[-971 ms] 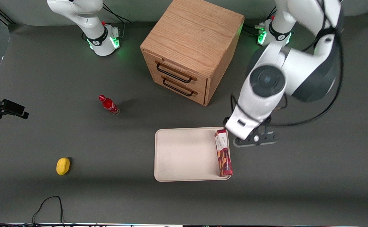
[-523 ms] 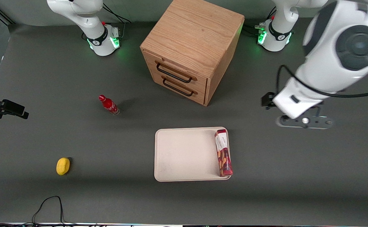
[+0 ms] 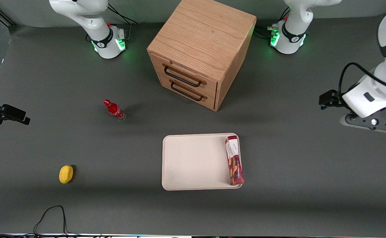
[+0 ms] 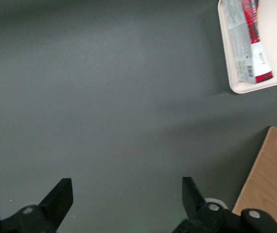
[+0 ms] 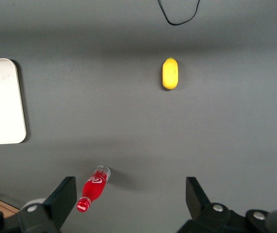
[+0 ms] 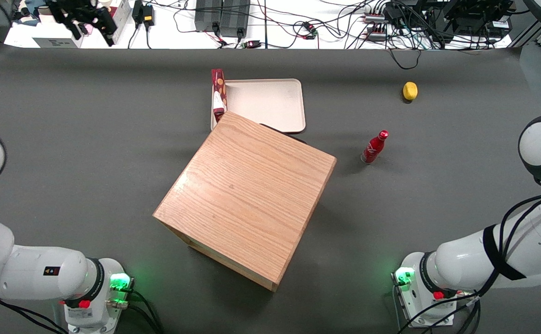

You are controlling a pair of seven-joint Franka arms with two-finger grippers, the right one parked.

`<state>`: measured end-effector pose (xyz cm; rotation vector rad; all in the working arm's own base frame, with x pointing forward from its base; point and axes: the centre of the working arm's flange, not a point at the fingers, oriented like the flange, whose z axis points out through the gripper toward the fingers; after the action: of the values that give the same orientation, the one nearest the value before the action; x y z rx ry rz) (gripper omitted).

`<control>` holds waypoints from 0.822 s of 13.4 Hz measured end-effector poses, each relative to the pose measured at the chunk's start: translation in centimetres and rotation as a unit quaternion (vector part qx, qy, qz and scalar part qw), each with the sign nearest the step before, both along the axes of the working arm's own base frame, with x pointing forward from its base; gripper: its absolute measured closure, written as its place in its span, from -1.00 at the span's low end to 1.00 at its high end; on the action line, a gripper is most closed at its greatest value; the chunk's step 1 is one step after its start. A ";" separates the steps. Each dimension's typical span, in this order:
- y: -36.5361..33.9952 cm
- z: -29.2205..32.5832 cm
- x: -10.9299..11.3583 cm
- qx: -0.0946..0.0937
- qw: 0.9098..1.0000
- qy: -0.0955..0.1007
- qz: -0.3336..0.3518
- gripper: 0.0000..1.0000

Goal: Place red cookie box on tray

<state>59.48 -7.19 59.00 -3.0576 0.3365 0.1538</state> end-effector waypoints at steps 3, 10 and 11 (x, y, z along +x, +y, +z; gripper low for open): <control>2.8 -0.8 -1.2 0.004 1.000 0.010 0.018 -1.00; 3.5 -2.9 -1.5 0.007 0.999 0.006 0.048 -1.00; 3.4 -3.0 -1.4 0.007 0.999 0.005 0.051 -1.00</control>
<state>58.06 -3.75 55.95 -3.0613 0.1799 0.1751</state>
